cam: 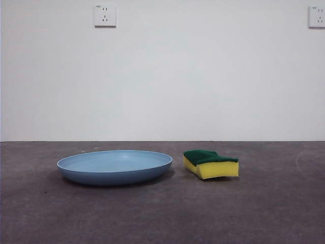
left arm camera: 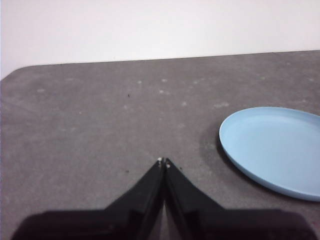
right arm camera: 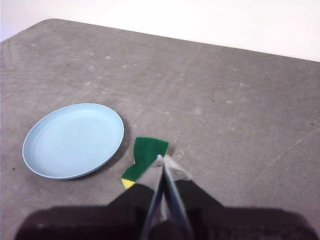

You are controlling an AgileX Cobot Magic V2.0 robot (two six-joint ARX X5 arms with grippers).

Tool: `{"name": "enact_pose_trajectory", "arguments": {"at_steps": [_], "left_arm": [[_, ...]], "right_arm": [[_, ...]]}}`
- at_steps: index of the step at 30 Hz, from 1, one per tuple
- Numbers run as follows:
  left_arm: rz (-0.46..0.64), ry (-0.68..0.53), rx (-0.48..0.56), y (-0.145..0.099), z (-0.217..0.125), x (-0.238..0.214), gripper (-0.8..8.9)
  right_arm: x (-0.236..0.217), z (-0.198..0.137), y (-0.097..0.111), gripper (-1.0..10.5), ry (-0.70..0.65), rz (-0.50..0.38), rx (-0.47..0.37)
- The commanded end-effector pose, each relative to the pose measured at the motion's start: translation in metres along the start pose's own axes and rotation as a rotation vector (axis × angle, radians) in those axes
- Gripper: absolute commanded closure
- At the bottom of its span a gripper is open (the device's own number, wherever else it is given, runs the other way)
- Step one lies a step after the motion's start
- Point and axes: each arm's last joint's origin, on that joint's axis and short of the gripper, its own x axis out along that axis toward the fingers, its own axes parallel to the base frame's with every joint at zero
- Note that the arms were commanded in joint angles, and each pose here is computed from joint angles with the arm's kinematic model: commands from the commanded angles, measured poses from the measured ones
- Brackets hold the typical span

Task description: Pick up the plate,pick up the cloth,clean the plate with the cloth

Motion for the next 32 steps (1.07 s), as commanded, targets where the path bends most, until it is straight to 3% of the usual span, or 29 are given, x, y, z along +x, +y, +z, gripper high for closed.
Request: {"name": "enact_pose_trajectory", "arguments": {"at_steps": [1,32], "left_arm": [[0.004,0.011,-0.02,0.0004,-0.0065,0.0004,8.17],[0.013,0.041,-0.032,0.001,-0.0094,0.0003,8.16]], "right_arm": [[0.0015,-0.0017,0.0002,9.5,0.002,-0.002,0.005],[0.0015,-0.0017,0.0002,9.5,0.002,-0.002,0.005]]}}
